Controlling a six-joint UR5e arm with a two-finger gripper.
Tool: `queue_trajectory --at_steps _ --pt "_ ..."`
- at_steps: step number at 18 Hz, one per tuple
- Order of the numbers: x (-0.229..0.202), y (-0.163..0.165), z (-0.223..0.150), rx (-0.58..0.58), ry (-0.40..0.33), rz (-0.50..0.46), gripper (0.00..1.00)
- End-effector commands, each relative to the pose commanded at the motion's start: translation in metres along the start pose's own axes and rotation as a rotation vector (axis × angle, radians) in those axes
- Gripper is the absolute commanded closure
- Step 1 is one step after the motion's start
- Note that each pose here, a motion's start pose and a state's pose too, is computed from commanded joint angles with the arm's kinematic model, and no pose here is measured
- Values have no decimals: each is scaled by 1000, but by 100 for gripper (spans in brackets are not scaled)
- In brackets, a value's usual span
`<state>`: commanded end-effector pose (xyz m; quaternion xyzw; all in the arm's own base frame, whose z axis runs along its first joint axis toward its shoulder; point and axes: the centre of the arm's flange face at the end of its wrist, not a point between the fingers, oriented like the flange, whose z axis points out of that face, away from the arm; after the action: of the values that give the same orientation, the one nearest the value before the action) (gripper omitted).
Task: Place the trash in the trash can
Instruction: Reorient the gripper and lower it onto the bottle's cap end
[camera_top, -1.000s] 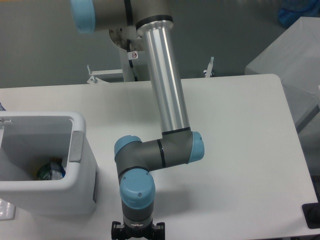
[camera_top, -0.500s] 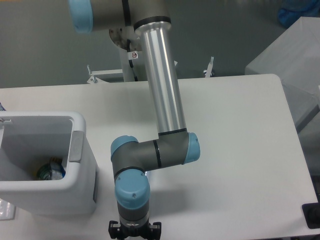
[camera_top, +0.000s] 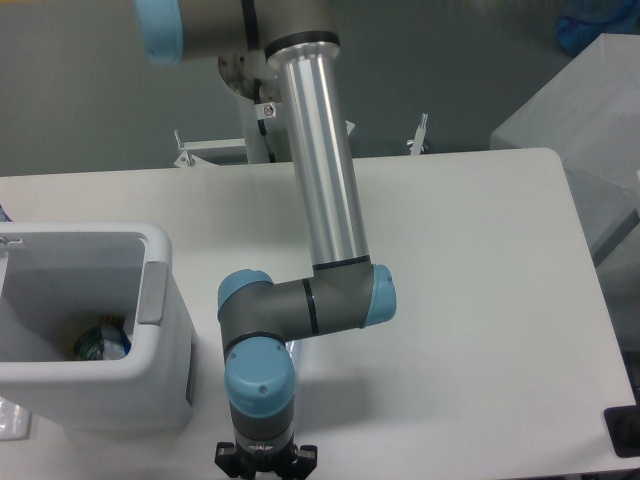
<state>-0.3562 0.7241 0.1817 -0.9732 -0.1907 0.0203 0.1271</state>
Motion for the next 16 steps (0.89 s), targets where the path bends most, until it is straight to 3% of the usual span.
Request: queue_trajectory --at_steps 11,16 --pt "-1 2 -11 6 -1 -1 66" --pt "-13 -1 -33 33 -11 -12 67"
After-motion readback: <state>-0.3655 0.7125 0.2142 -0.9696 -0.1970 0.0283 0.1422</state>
